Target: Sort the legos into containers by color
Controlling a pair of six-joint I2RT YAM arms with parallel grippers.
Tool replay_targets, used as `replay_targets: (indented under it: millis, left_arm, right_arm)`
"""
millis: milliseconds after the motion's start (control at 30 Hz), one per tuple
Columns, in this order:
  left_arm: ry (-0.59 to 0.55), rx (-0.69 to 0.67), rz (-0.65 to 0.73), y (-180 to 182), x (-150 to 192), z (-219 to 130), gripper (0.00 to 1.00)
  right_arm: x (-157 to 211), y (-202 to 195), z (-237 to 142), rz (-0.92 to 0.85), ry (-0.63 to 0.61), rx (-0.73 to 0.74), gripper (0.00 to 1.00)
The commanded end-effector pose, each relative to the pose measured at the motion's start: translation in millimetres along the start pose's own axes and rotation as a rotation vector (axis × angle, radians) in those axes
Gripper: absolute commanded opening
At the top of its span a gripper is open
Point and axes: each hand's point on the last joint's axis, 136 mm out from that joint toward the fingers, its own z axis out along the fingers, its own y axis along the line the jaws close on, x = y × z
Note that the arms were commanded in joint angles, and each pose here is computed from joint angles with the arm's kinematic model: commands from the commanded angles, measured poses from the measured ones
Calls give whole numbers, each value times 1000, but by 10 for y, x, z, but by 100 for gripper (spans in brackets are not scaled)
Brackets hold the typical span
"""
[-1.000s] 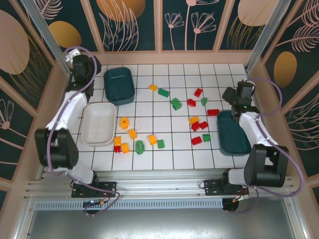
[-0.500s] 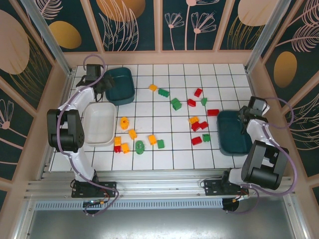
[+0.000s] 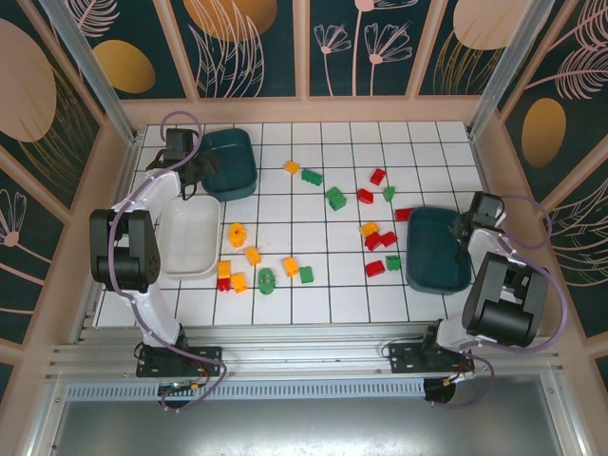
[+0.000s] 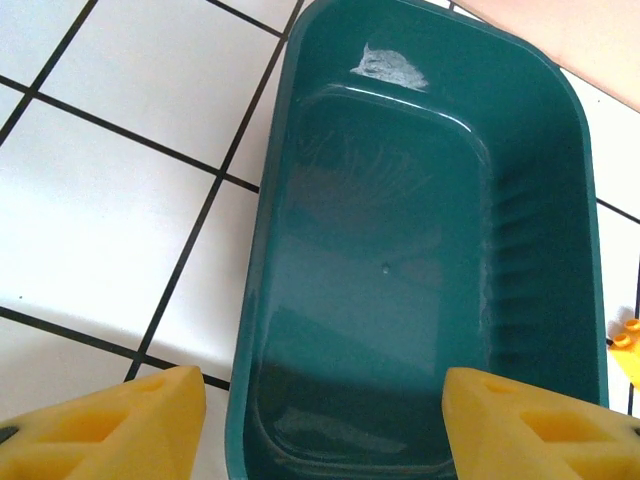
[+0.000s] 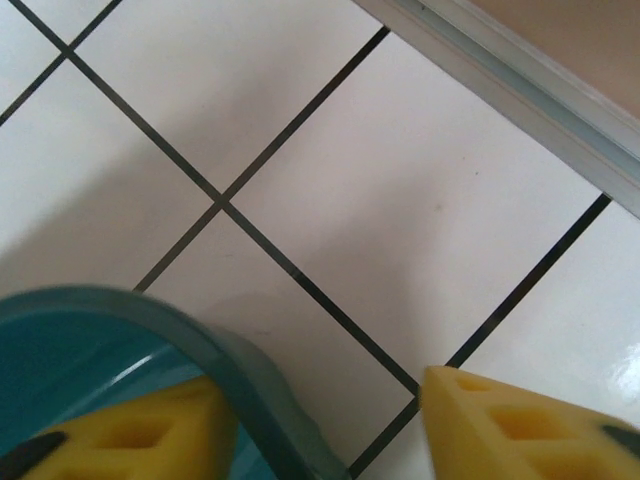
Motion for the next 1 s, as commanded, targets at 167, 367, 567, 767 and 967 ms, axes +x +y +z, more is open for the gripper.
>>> replay_targets:
  millis: [167,367,567,767,967]
  left_arm:
    - [-52,10,-12,-29,-148,-200,64]
    - [-48,7,-12,-10,-121,-208,64]
    - [-55,7,-7,-16,-136,-244,64]
    - [-59,4,-1,-13,-152,-269,64]
    - [-57,9,-5,-18,-145,-266,64]
  right_arm:
    - [7,97,-33,-2,4,-69,38]
    - [60,190,-38,-20,22,-112,26]
    - [57,230,-74,-46,15,-116,15]
    - [36,314,-142,-72,-1,-140,1]
    - [1,461,-328,-98,-41,-175,0]
